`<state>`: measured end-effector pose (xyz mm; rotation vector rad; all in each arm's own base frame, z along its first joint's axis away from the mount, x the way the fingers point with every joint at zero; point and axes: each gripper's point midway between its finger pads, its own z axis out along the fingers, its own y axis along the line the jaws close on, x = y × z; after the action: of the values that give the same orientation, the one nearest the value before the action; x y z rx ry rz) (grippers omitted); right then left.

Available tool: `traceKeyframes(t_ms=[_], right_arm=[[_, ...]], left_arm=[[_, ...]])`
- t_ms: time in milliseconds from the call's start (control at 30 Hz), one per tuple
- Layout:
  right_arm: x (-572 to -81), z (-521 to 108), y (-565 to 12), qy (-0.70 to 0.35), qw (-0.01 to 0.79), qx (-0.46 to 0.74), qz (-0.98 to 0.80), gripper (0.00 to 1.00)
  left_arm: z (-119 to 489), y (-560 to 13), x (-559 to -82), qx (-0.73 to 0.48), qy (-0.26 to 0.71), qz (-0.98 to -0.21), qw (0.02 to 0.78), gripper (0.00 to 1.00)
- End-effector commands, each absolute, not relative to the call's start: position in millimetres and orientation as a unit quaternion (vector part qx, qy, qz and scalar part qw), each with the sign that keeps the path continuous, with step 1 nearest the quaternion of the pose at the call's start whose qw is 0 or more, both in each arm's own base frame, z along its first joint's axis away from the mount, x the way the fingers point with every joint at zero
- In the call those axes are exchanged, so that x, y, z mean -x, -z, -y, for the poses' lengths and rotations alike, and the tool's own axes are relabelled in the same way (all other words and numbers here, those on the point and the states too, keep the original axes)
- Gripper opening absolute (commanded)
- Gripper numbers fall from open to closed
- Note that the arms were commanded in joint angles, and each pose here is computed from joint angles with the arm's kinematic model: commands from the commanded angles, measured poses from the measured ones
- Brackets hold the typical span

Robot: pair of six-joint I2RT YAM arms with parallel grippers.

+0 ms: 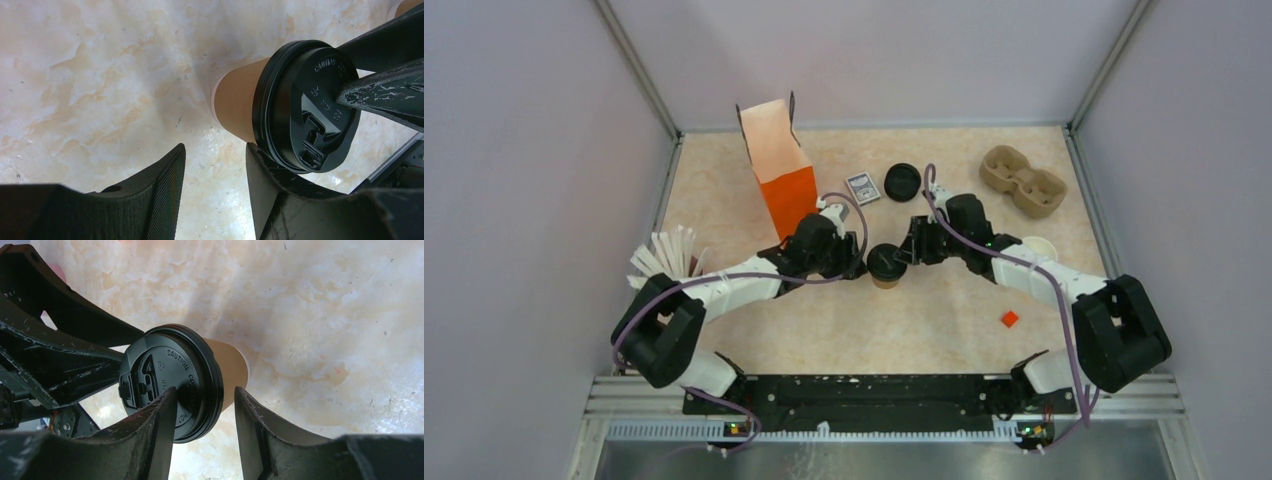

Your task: Pack the takeout coffee

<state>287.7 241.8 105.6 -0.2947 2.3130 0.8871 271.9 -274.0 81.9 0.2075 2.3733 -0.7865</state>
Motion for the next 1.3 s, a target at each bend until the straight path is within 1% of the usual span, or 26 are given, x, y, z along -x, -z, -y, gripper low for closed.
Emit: traceKeyframes(t_ms=[0,67,167,200,233,333,367,433,467,600,767,1000,1133,1267], right_arm=[[-290.9,-238.0,-114.9,-0.331,0.323,0.112,-0.88,0.48],[-294.6,-238.2,-133.6,-0.331,0.337,0.114,-0.874,0.59],[-302.1,-232.6,-163.2,-0.317,0.375,0.118,-0.863,0.82],[-303.8,-230.3,-170.5,-0.312,0.387,0.12,-0.859,0.88],[-304.9,-228.9,-177.8,-0.31,0.398,0.124,-0.854,0.91],[-305.7,-228.4,-188.6,-0.3,0.412,0.141,-0.849,0.93],[-303.1,-231.3,-188.5,-0.292,0.413,0.157,-0.848,0.93],[-299.0,-238.7,-190.4,-0.271,0.419,0.182,-0.847,0.93],[-297.1,-242.6,-190.9,-0.255,0.424,0.198,-0.846,0.93],[-287.9,-261.2,-190.7,-0.209,0.439,0.251,-0.837,0.94],[-288.7,-271.1,-170.2,-0.157,0.425,0.276,-0.848,0.94],[-286.4,-285.0,-142.0,-0.121,0.386,0.294,-0.866,0.95],[-283.6,-286.6,-131.6,-0.106,0.365,0.297,-0.876,0.89],[-282.4,-286.6,-133.6,-0.103,0.364,0.292,-0.878,0.83]], left_arm=[[280.3,-97.0,-275.8,-0.083,0.319,-0.885,0.328,0.55],[277.9,-106.8,-275.1,-0.085,0.317,-0.883,0.336,0.57],[269.0,-125.1,-272.3,-0.084,0.311,-0.878,0.353,0.64],[265.9,-131.6,-271.8,-0.084,0.309,-0.875,0.362,0.66],[262.6,-140.0,-271.2,-0.085,0.308,-0.872,0.372,0.69],[251.9,-164.6,-270.2,-0.087,0.299,-0.861,0.402,0.76],[246.8,-172.9,-268.3,-0.087,0.293,-0.859,0.411,0.8],[237.1,-183.8,-266.6,-0.085,0.28,-0.857,0.425,0.97],[228.9,-193.8,-267.0,-0.08,0.27,-0.853,0.441,0.99],[200.6,-225.2,-259.9,-0.075,0.239,-0.835,0.49,0.99],[166.0,-259.5,-246.7,-0.072,0.208,-0.807,0.548,0.99],[130.7,-276.3,-231.1,-0.054,0.177,-0.783,0.594,0.99],[125.2,-274.2,-229.1,-0.049,0.172,-0.78,0.6,0.99],[125.4,-270.6,-230.3,-0.052,0.167,-0.784,0.595,0.99]])
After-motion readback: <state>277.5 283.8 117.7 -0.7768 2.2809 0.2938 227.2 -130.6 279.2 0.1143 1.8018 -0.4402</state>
